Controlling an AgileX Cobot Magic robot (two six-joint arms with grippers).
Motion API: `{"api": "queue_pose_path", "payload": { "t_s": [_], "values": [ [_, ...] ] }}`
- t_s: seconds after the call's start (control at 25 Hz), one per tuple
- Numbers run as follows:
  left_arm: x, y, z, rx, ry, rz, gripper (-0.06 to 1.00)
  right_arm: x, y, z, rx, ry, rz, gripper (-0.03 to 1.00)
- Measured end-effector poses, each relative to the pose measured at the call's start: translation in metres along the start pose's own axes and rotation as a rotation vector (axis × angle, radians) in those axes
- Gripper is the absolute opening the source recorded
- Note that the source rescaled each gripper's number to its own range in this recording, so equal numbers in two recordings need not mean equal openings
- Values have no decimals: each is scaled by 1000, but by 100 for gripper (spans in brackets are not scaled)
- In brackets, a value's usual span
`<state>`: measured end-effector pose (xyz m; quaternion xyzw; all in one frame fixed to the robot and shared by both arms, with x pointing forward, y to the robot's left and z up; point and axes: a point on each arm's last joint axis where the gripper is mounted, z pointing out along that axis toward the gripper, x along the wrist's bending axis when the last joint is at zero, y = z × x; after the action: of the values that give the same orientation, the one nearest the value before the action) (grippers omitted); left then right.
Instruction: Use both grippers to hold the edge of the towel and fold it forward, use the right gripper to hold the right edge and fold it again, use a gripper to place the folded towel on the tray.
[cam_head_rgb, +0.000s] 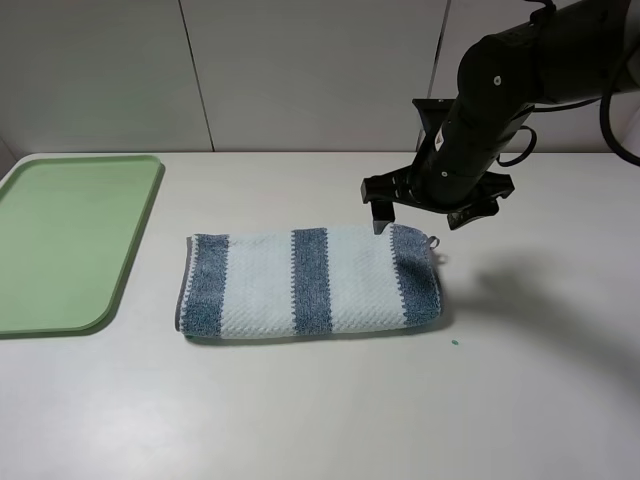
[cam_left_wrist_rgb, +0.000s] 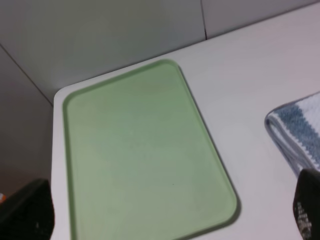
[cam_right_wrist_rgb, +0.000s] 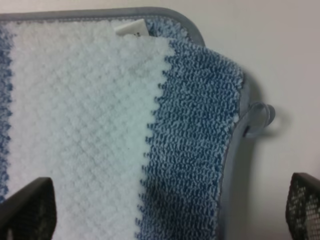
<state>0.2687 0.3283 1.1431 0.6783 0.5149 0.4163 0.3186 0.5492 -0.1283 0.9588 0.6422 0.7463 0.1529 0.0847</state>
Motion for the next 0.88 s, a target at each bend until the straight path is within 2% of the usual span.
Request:
{"api": "queue_pose_path", "payload": {
  "t_s": [0.28,0.6,0.68,0.88],
  "values": [
    [8,-31,-17,-10,12,-82,94,0,0,0,-1,0,0,100],
    [4,-67,-12,35,14,-136,92,0,1,0,-10,5,0,100],
    [0,-77,-8,46,-11,-142,92,1,1,0,-14,6,0,100],
    [-22,-99,8,129,-148,-163,92,0,2,0,-16,4,-4,100]
  ]
}}
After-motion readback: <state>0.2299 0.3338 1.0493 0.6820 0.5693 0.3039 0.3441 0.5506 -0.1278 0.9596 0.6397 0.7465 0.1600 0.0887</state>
